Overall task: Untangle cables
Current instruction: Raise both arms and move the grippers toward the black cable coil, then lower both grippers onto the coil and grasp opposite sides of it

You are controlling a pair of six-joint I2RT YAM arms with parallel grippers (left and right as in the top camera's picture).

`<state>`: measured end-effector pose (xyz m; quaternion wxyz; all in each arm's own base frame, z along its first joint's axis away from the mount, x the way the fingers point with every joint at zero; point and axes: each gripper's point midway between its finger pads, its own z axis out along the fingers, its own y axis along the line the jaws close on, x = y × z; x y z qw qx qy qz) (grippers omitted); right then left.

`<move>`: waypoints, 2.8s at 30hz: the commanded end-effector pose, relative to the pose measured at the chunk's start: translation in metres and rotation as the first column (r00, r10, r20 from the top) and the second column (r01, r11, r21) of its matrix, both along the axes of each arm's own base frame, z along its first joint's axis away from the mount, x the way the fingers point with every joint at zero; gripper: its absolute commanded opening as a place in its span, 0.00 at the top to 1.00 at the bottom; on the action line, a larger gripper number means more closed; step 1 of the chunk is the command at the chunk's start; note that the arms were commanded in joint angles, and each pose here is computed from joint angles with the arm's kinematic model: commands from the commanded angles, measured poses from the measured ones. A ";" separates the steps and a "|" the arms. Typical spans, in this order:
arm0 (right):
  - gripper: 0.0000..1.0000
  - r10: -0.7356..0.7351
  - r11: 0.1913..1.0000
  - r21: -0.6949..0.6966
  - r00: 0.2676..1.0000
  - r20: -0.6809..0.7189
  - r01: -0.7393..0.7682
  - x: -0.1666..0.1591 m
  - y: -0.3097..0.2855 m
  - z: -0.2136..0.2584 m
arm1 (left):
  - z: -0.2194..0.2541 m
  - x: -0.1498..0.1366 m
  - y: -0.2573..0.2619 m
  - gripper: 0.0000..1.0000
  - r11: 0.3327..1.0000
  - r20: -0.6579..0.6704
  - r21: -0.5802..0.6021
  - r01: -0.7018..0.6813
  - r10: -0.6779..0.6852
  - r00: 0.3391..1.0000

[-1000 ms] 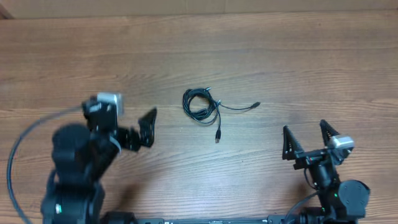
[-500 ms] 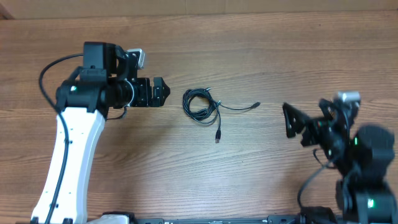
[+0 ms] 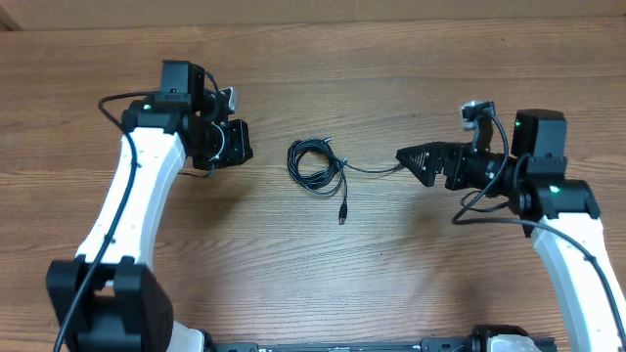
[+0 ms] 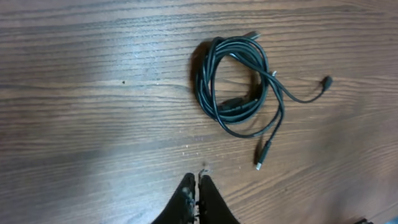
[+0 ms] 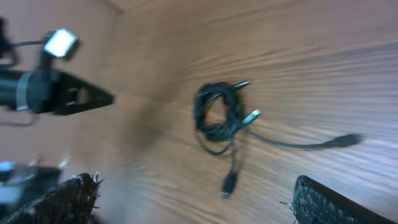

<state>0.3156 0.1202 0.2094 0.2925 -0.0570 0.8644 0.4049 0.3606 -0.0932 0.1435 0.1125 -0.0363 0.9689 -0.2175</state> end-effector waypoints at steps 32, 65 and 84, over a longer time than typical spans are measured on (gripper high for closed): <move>0.53 -0.375 0.925 0.008 0.917 -0.134 0.380 0.060 0.004 -0.009 | -0.049 0.039 -0.041 0.60 0.991 0.055 0.107 0.080 -0.086 0.995; 0.49 -0.304 0.945 -0.211 0.907 -0.290 0.250 0.054 0.065 -0.125 | -0.142 0.034 -0.076 0.92 0.974 -0.022 0.193 0.116 -0.114 0.993; 0.51 -0.235 0.959 -0.231 0.911 -0.339 0.162 0.029 0.089 -0.133 | -0.117 0.027 -0.094 0.96 0.987 -0.081 0.084 0.140 -0.134 0.988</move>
